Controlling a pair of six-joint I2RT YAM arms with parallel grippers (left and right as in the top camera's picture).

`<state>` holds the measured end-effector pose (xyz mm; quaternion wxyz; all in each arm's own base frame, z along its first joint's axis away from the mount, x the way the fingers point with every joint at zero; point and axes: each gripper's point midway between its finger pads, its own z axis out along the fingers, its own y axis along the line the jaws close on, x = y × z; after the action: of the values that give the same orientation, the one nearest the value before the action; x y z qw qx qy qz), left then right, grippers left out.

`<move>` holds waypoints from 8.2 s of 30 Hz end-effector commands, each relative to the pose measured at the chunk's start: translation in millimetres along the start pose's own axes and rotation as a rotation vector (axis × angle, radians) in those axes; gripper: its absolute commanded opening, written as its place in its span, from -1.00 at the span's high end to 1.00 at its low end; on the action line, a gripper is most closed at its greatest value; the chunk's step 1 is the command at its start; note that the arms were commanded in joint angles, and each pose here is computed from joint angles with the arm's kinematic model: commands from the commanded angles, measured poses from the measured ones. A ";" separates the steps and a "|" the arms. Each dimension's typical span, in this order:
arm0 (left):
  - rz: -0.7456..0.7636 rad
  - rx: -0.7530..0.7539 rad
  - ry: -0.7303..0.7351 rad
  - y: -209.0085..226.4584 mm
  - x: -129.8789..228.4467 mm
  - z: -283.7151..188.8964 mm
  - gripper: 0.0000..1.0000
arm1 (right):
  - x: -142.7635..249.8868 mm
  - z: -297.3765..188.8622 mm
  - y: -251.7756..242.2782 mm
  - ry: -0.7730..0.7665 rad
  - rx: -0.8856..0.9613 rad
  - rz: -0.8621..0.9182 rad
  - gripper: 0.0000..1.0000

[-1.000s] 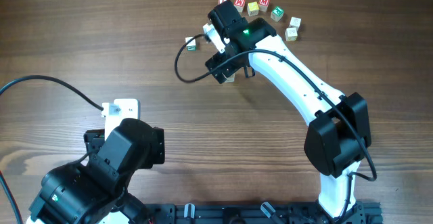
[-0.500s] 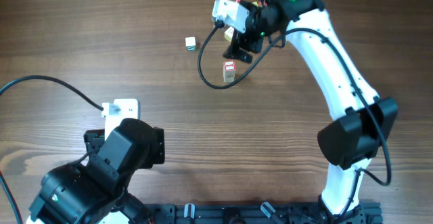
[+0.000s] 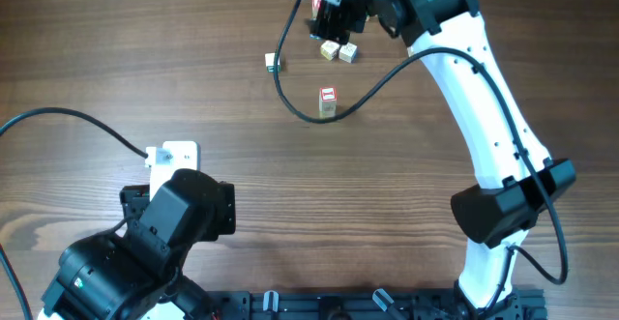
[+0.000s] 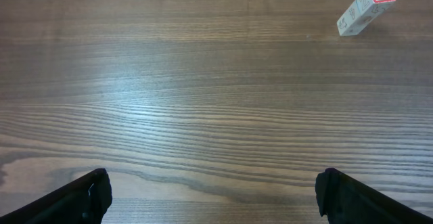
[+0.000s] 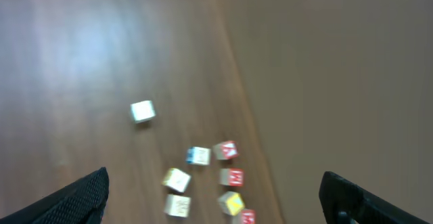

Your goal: Form a tower

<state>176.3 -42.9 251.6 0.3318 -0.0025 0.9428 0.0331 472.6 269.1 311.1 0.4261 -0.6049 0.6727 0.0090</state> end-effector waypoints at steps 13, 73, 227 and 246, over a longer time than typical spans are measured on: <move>0.003 0.000 -0.006 0.6 -1.1 -0.7 -1.00 | -2.2 -31.4 27.5 -0.090 -0.202 -0.153 -1.00; 0.004 0.000 -0.006 0.6 -1.1 -0.7 -1.00 | 173.7 133.8 182.2 0.330 -0.689 -0.289 -0.41; 0.004 0.000 -0.006 0.6 -1.1 -0.7 -1.00 | 234.2 117.3 171.1 0.459 -0.211 1.745 0.91; 0.004 0.000 -0.005 0.6 -1.0 -0.7 -1.00 | 176.1 60.4 190.0 0.609 0.173 1.597 0.91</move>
<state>176.3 -43.0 251.6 0.3319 -0.0025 0.9427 0.0330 358.8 218.7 63.2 0.1038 0.0907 0.9846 0.1073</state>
